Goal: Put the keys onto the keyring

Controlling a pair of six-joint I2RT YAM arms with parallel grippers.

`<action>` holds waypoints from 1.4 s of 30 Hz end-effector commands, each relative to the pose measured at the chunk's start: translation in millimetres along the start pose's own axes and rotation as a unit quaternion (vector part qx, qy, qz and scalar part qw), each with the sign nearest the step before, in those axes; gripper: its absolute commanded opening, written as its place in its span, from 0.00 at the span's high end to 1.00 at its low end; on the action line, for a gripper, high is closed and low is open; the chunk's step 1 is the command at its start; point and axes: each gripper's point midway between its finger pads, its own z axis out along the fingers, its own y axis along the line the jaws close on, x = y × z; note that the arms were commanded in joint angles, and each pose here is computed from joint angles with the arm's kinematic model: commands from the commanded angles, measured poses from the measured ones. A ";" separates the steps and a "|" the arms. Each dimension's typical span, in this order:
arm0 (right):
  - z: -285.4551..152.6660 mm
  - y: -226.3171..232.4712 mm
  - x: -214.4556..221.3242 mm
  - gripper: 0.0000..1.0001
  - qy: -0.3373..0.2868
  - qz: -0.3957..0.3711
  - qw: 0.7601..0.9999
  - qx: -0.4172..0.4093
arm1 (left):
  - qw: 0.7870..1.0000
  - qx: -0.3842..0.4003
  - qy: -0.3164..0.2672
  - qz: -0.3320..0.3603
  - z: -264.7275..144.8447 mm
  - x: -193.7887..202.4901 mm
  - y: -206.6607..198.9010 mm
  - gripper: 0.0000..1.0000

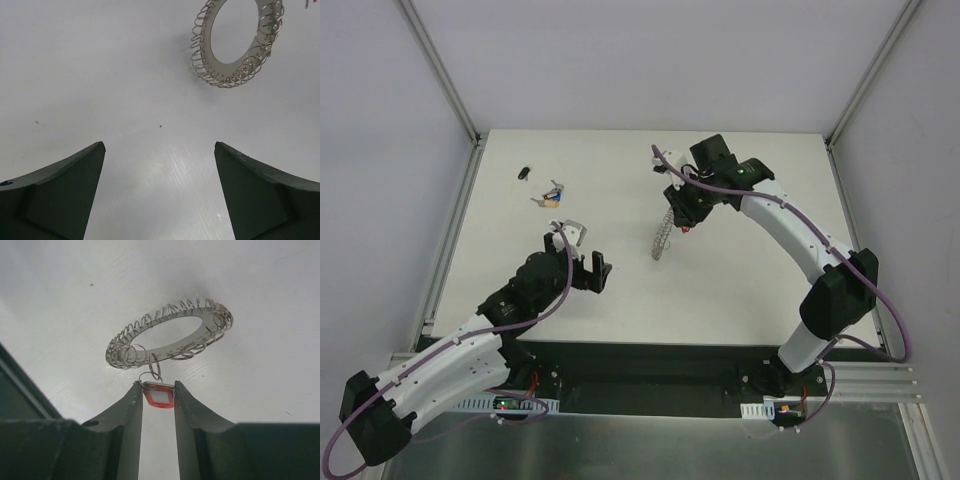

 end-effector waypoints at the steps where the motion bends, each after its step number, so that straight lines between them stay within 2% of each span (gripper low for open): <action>1: -4.7 -29.9 -11.5 0.99 -0.051 0.013 0.995 0.089 | 0.997 -0.028 0.007 -0.075 1.1 -8.0 13.3 0.09; 8: 43.5 0.9 49.1 0.99 0.004 0.088 0.996 0.015 | 0.993 -0.071 0.020 -0.096 -13.0 -7.0 35.1 0.08; 13: 67.0 19.2 93.3 0.99 0.057 0.165 0.984 -0.013 | 0.991 -0.086 0.015 -0.097 -22.9 -7.4 41.1 0.04; 18: 77.0 10.5 120.7 0.99 0.096 0.222 0.970 0.018 | 0.993 -0.088 0.009 -0.085 -27.6 -10.7 43.2 0.01; 22: 77.6 -7.9 137.0 0.99 0.126 0.290 0.947 0.061 | 0.991 -0.110 0.011 -0.077 -34.1 -12.3 51.2 0.01; 24: 75.8 -16.3 143.5 0.93 0.129 0.314 0.938 0.075 | 0.989 -0.128 0.006 -0.074 -39.2 -15.1 57.9 0.01; 26: 72.6 -21.8 149.0 0.81 0.132 0.336 0.928 0.093 | 0.987 -0.143 0.006 -0.071 -44.5 -14.4 63.4 0.01; 28: 68.1 -31.2 154.0 0.74 0.130 0.349 0.921 0.112 | 0.985 -0.160 -0.001 -0.070 -50.2 -14.6 70.0 0.01; 29: 66.6 -34.1 154.5 0.65 0.128 0.356 0.918 0.119 | 0.984 -0.164 -0.004 -0.069 -53.6 -14.6 71.7 0.01; 31: 59.5 -41.9 154.0 0.57 0.118 0.363 0.914 0.135 | 0.983 -0.171 -0.008 -0.071 -57.1 -15.2 74.4 0.01; 32: 55.1 -45.6 152.7 0.46 0.111 0.367 0.913 0.142 | 0.982 -0.172 -0.009 -0.073 -59.6 -15.3 74.9 0.01; 34: 47.8 -51.6 150.2 0.33 0.100 0.366 0.912 0.157 | 0.982 -0.175 -0.010 -0.075 -62.2 -14.8 75.8 0.01; 40: 5.7 -70.6 139.5 0.09 0.036 0.365 0.902 0.228 | 0.979 -0.182 -0.023 -0.085 -71.9 -16.0 78.5 0.01; 42: -13.6 -72.6 136.2 0.06 0.005 0.367 0.896 0.251 | 0.978 -0.188 -0.037 -0.088 -77.3 -19.6 81.5 0.01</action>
